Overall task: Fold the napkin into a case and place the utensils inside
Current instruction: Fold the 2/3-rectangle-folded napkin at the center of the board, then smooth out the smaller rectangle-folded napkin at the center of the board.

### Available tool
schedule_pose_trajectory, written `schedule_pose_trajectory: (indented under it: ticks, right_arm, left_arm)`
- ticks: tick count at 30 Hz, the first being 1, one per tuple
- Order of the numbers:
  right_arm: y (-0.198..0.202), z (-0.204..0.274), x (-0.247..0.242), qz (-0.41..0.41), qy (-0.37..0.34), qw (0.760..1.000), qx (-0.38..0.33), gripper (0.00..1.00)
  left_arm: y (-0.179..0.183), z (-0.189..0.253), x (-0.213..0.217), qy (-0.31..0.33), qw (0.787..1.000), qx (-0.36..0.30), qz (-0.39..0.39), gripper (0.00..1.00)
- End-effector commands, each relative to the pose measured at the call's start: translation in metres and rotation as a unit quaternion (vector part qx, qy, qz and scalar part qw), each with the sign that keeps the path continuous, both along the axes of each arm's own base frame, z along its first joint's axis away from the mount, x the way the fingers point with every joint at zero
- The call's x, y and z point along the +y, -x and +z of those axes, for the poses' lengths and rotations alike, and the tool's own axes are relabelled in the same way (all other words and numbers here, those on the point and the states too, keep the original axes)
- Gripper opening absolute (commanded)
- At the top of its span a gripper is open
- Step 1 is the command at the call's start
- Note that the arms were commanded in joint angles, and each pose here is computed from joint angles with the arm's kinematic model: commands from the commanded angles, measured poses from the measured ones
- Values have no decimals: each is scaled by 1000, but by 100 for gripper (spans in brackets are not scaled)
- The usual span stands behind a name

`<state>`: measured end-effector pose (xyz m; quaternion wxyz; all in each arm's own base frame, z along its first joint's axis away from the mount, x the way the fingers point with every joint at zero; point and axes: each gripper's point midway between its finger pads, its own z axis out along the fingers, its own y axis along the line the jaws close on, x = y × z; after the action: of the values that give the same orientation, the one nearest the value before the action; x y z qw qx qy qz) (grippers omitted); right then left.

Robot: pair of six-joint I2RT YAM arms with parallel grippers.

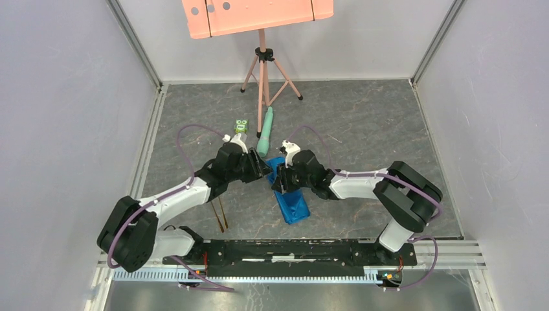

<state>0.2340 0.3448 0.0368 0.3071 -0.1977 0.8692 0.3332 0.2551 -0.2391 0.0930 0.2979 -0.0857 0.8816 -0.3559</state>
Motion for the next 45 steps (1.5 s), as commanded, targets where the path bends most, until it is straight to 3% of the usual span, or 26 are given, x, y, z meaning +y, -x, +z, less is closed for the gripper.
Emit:
schedule_pose_trajectory:
  ticks: [1, 5, 7, 12, 15, 16, 27, 38, 45]
  right_arm:
    - [-4, 40, 7, 31, -44, 998, -45, 43]
    - [-4, 45, 4, 32, -49, 997, -42, 43]
    - [-2, 46, 1, 30, -50, 997, -43, 43]
    - [1, 41, -14, 16, -41, 998, -41, 42]
    - [8, 35, -15, 24, -42, 998, -28, 40]
    - [18, 33, -16, 34, -53, 998, -17, 39]
    - [39, 20, -22, 55, -40, 998, -5, 36]
    - [63, 9, -25, 77, -25, 997, 3, 34]
    - [76, -4, -31, 80, -13, 997, 13, 33]
  left_arm:
    - [-16, 12, -2, -36, 999, -30, -25, 56]
    - [-27, 8, 2, -78, 997, -7, -11, 59]
    - [-32, 5, 11, -108, 994, 13, 12, 69]
    - [-40, 6, 10, -112, 993, 26, 34, 78]
    - [-43, -3, 6, -129, 990, 53, 29, 79]
    - [-44, -11, 5, -132, 987, 81, 46, 75]
    - [-55, -28, -6, -157, 981, 87, 79, 72]
    - [-62, -39, -13, -169, 978, 90, 82, 56]
    - [-63, -34, -15, -170, 979, 82, 71, 30]
